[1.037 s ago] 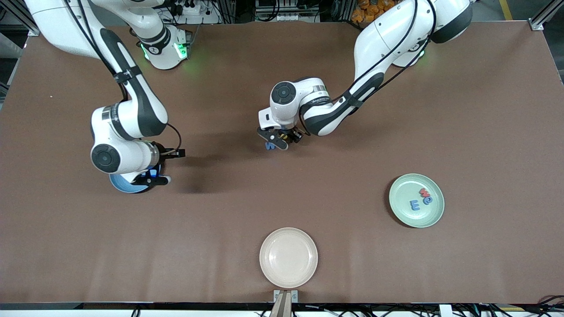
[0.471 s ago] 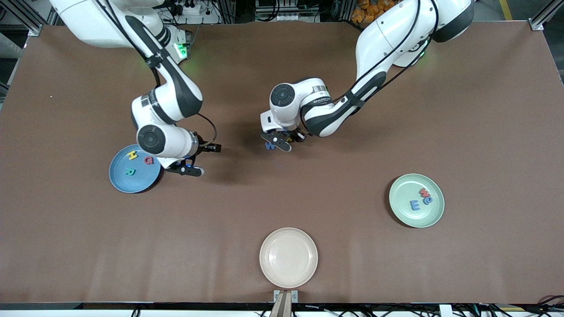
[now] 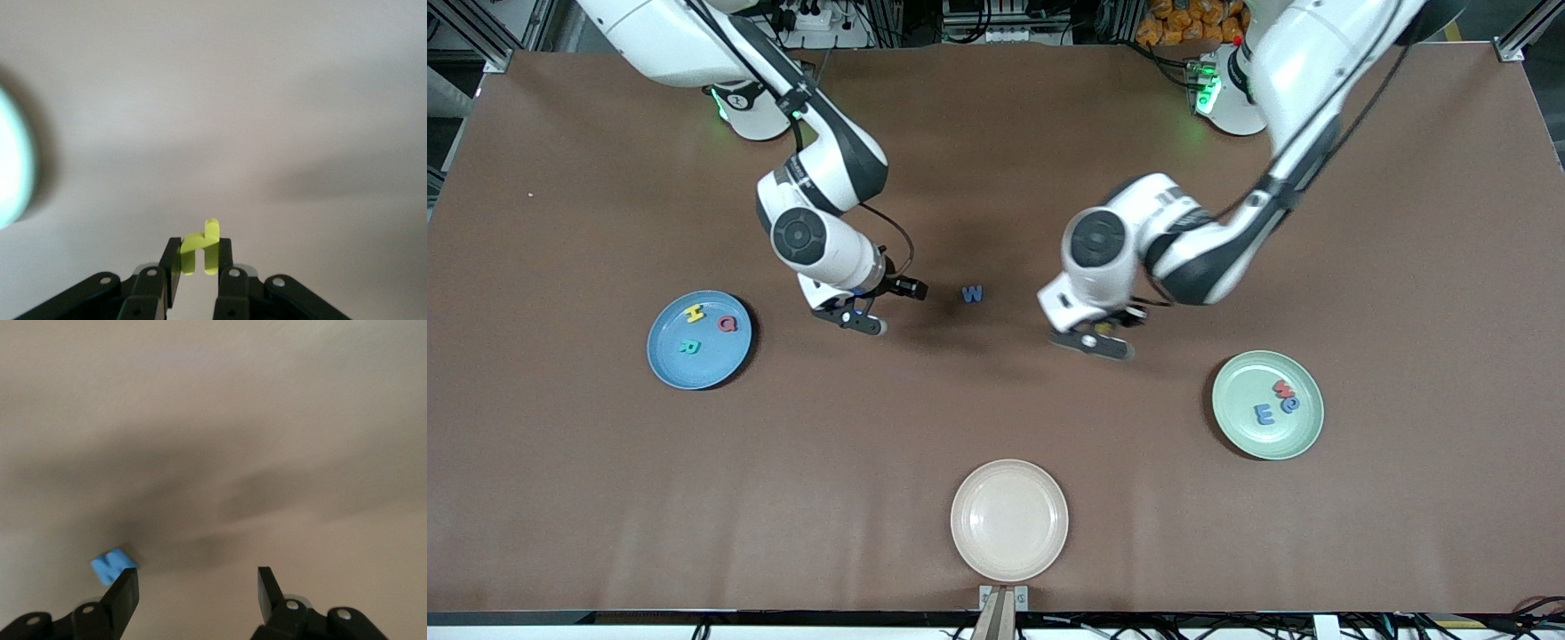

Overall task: Sort uppercase to blue plate, lowercase to green plate
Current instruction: 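Lift the yellow h with the left gripper while the right gripper reaches M, then drop the h on the green plate while the right gripper grasps M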

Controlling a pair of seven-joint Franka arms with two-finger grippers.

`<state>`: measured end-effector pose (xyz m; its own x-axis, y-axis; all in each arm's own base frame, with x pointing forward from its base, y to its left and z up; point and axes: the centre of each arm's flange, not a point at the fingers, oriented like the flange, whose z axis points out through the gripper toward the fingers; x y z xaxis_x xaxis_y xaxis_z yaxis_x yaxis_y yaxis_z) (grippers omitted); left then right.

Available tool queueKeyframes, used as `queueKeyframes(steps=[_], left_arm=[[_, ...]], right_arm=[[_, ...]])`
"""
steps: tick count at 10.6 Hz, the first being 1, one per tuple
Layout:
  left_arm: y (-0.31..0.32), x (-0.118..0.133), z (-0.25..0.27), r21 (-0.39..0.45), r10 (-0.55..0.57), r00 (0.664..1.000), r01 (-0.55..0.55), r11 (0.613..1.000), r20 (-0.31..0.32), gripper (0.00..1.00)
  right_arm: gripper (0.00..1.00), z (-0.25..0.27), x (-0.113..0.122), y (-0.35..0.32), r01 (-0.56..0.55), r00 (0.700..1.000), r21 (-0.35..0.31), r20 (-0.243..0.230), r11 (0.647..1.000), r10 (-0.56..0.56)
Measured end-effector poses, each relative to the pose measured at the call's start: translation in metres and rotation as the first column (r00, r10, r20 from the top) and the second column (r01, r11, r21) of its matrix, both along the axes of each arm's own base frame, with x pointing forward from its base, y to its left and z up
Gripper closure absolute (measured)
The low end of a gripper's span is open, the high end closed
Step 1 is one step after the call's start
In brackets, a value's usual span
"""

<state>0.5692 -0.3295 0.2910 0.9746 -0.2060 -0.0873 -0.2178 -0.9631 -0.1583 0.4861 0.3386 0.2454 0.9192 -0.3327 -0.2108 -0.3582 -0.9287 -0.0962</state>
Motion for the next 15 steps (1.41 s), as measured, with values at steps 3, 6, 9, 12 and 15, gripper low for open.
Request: queueKeyframes(steps=[3, 6, 9, 12, 15], left_arm=[[0.144, 0.062, -0.005, -0.003, 0.158, 0.987, -0.159, 0.987, -0.018, 0.74], [0.224, 0.086, -0.036, 0.009, 0.196, 0.98, -0.196, 0.981, -0.045, 0.74], [0.233, 0.095, -0.054, -0.002, 0.194, 0.979, -0.194, 0.981, -0.065, 0.74], [0.232, 0.095, -0.058, -0.002, 0.18, 0.981, -0.181, 0.984, -0.073, 0.57], [0.25, 0.102, -0.053, -0.007, 0.09, 0.993, -0.091, 0.996, -0.075, 0.16]], right_arm=[[0.2, -0.009, -0.026, 0.042, -0.068, 0.993, -0.075, 0.094, 0.995, 0.075], [0.19, -0.025, -0.048, 0.079, -0.095, 0.987, -0.095, 0.12, 0.991, 0.106], [0.19, -0.032, -0.048, 0.107, -0.124, 0.982, -0.085, 0.132, 0.989, 0.134], [0.19, -0.042, -0.043, 0.105, -0.141, 0.978, -0.104, 0.142, 0.984, 0.155], [0.19, -0.049, -0.041, 0.102, -0.154, 0.974, -0.115, 0.15, 0.981, 0.17]])
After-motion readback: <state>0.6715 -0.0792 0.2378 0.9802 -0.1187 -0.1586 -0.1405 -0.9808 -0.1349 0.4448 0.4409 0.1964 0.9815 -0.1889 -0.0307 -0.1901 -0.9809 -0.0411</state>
